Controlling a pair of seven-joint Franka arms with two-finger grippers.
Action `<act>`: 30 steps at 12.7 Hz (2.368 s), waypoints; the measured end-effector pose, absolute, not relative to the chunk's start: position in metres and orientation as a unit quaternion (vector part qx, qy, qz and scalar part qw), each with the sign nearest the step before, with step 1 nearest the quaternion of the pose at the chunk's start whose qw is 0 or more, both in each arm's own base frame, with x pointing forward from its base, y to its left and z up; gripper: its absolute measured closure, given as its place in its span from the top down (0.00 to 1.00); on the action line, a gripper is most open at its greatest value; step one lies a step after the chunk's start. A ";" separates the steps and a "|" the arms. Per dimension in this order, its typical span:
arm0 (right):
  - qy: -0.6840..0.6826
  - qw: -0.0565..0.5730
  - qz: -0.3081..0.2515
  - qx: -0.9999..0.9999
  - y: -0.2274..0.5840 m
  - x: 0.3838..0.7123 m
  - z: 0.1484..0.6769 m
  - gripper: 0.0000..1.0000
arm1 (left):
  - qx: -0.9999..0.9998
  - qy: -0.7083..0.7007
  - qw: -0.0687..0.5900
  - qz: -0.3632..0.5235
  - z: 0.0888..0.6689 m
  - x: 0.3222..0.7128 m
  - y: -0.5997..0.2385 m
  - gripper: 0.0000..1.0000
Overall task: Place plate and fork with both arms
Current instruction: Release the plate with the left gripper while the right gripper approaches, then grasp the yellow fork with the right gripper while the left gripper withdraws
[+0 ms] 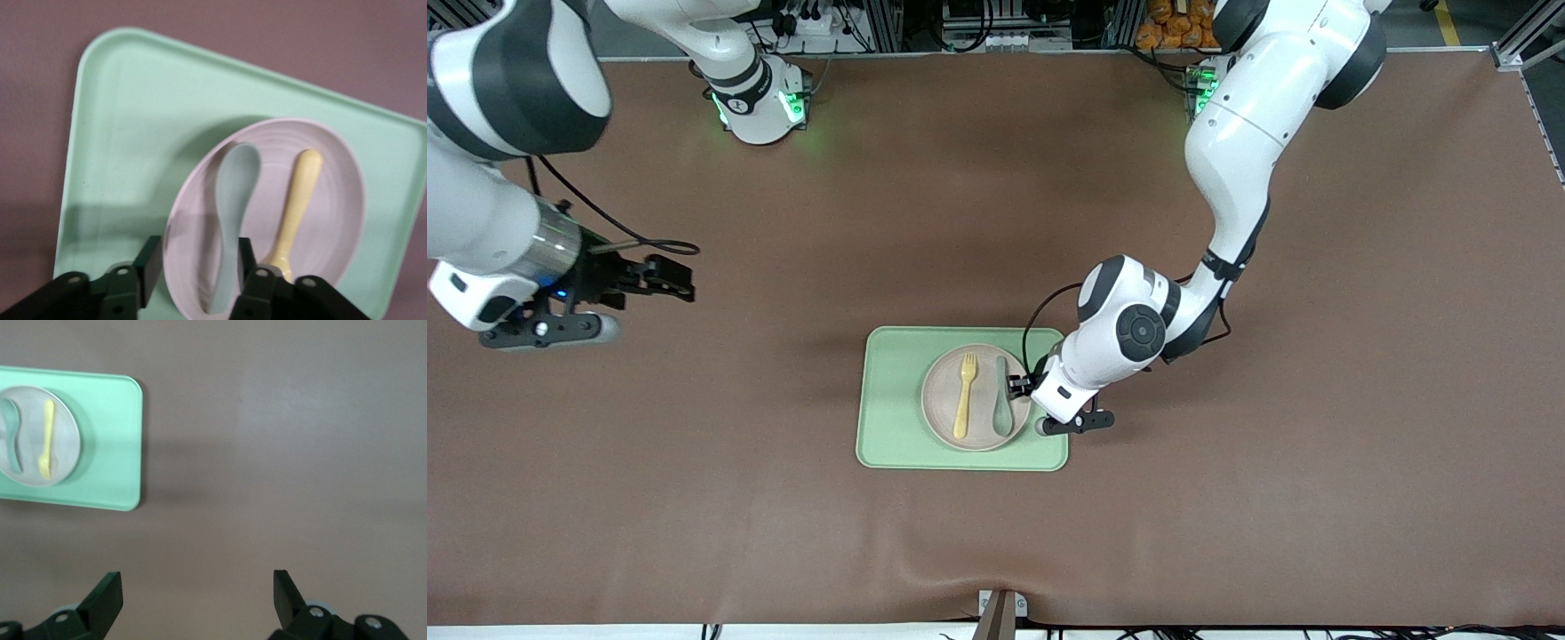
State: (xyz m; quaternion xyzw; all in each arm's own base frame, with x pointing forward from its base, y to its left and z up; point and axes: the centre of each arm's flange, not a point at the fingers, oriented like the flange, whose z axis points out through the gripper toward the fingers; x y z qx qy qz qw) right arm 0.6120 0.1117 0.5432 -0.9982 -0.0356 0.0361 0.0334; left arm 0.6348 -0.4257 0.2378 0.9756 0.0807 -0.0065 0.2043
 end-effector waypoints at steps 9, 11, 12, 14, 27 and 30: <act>0.008 0.098 -0.008 -0.995 0.306 0.666 0.428 1.00 | 0.993 0.075 0.070 0.065 0.421 0.692 -0.251 1.00; 0.006 0.105 -0.023 -0.994 0.357 0.670 0.389 1.00 | 0.996 0.069 0.040 0.038 0.447 0.684 -0.221 1.00; 0.003 0.104 -0.028 -0.994 0.372 0.671 0.366 1.00 | 0.997 0.066 0.029 0.025 0.464 0.676 -0.209 1.00; 0.022 0.090 -0.026 -0.995 0.393 0.675 0.323 0.97 | 0.997 0.070 0.013 0.009 0.503 0.659 -0.184 1.00; 0.033 -0.008 0.012 -0.999 0.449 0.637 0.227 0.56 | 0.997 0.054 -0.013 -0.050 0.613 0.578 -0.083 1.00; 0.041 -0.009 0.013 -0.999 0.456 0.631 0.221 0.52 | 0.999 0.018 -0.022 -0.045 0.632 0.555 -0.080 1.00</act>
